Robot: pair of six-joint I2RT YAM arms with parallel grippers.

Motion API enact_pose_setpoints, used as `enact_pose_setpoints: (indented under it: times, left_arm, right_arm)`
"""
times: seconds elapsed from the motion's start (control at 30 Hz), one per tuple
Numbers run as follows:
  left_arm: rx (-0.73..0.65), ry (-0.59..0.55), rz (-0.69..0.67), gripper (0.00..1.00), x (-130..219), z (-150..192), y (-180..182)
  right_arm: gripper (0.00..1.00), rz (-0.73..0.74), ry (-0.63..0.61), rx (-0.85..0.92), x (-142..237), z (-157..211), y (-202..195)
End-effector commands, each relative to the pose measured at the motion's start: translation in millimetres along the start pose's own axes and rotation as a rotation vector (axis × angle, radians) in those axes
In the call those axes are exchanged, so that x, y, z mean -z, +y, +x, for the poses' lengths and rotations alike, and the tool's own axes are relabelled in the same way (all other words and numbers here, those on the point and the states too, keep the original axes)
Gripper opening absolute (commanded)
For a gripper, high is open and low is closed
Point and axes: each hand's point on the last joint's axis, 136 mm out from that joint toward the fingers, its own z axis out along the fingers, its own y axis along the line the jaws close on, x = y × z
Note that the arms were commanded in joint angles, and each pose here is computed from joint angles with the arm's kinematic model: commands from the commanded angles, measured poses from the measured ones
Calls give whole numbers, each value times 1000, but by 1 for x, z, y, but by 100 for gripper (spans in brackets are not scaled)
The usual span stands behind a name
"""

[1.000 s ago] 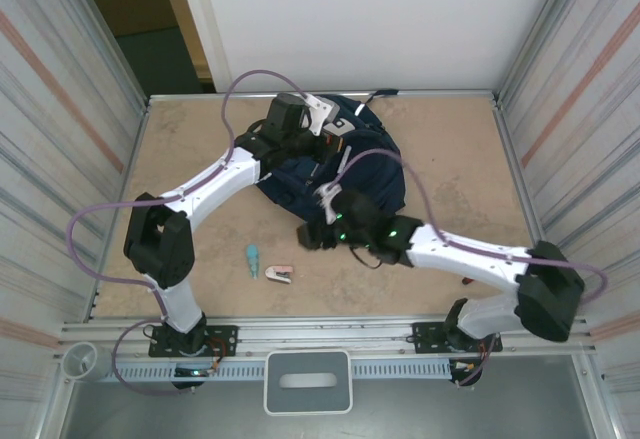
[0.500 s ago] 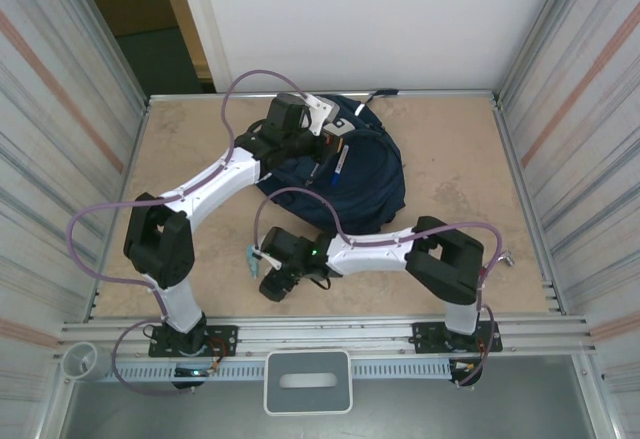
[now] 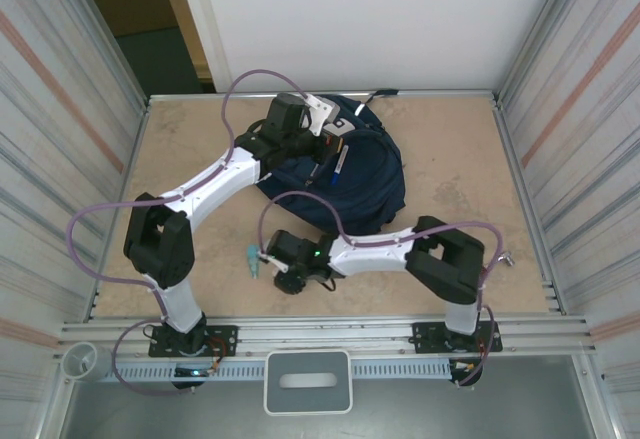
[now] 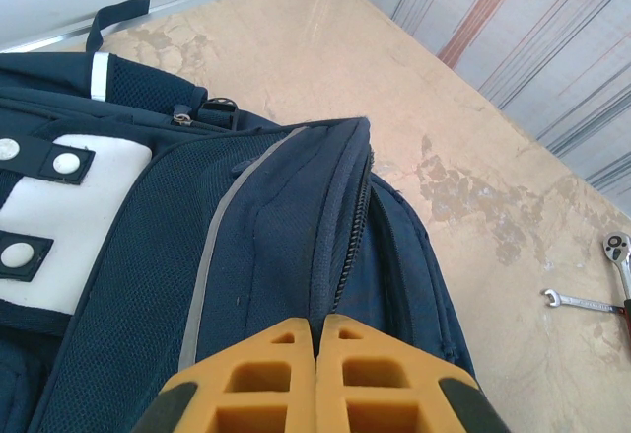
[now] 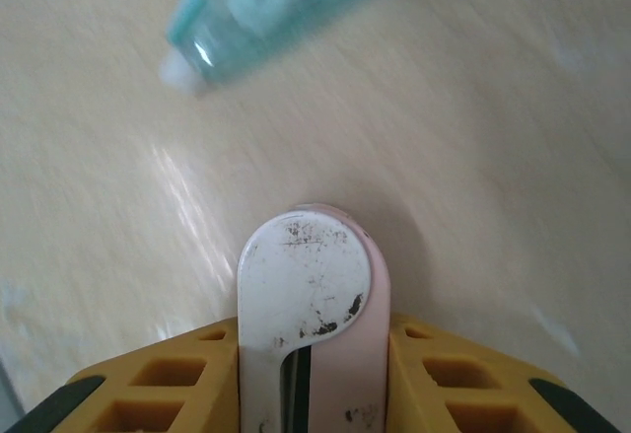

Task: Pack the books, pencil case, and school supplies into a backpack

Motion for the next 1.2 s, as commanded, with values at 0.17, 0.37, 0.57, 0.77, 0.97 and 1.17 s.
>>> enact_pose_setpoints:
  times: [0.17,0.37,0.57,0.77,0.97,1.17]
  left_arm:
    - [-54,-119,42,0,20,-39,-15]
    - [-51,-123,39,0,22,-40,-17]
    - [-59,-116,47,0,20,-42,-24]
    - [-68,-119,48,0,21,-45,-31]
    - [-74,-119,46,0,22,-45,-33]
    - [-90,-120,29,0,23,-46,-30]
  right_arm:
    - [32,-122,-443,-467,139,-27,-93]
    - [34,-37,-679,-1021,206,-19,-224]
    - [35,11,-772,-1280,209,-31,-300]
    - [40,-16,-747,-1329,181,-70,-333]
    - [67,-2,-699,-1339,162,-76,-336]
    - [69,103,-722,-1194,200,-51,-313]
